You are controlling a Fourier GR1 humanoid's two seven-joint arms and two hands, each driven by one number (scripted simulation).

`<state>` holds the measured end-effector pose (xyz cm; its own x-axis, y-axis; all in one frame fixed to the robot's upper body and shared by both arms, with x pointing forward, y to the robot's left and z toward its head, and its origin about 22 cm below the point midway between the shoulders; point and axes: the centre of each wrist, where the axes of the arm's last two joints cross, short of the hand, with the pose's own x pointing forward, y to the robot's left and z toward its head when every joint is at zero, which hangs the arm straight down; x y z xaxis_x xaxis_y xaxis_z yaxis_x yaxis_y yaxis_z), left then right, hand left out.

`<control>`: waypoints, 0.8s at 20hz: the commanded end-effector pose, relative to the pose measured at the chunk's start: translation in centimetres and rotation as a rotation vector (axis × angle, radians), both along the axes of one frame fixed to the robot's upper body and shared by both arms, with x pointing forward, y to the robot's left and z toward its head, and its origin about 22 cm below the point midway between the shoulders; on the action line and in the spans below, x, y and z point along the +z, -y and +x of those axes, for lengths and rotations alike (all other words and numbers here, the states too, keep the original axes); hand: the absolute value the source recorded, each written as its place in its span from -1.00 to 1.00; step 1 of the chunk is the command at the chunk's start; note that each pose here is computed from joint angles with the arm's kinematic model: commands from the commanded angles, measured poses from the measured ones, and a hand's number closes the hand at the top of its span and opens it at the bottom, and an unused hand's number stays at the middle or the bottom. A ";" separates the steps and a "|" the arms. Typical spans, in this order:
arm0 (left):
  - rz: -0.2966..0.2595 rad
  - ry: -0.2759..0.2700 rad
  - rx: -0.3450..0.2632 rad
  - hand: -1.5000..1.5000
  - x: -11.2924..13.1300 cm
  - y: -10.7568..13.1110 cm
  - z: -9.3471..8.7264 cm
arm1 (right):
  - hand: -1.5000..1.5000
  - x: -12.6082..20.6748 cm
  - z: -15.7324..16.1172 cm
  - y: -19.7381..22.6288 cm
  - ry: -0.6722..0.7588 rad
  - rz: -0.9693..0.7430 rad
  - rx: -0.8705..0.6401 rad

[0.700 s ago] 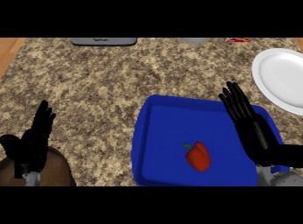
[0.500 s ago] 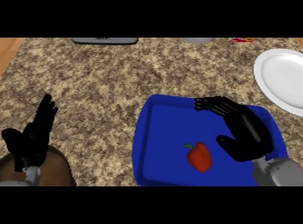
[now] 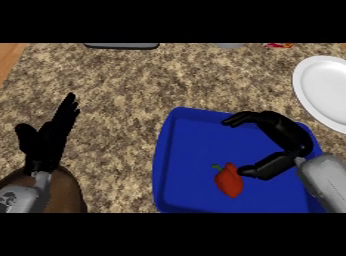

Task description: Pick the bell pepper from the tray and place it in the plate

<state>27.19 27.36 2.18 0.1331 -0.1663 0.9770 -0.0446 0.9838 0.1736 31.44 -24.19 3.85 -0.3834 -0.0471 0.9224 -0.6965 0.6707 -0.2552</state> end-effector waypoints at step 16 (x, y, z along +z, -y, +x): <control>-0.005 -0.012 0.002 0.00 0.6 -1.8 1.3 | -1.00 0.5 4.2 2.3 0.248 -0.479 0.325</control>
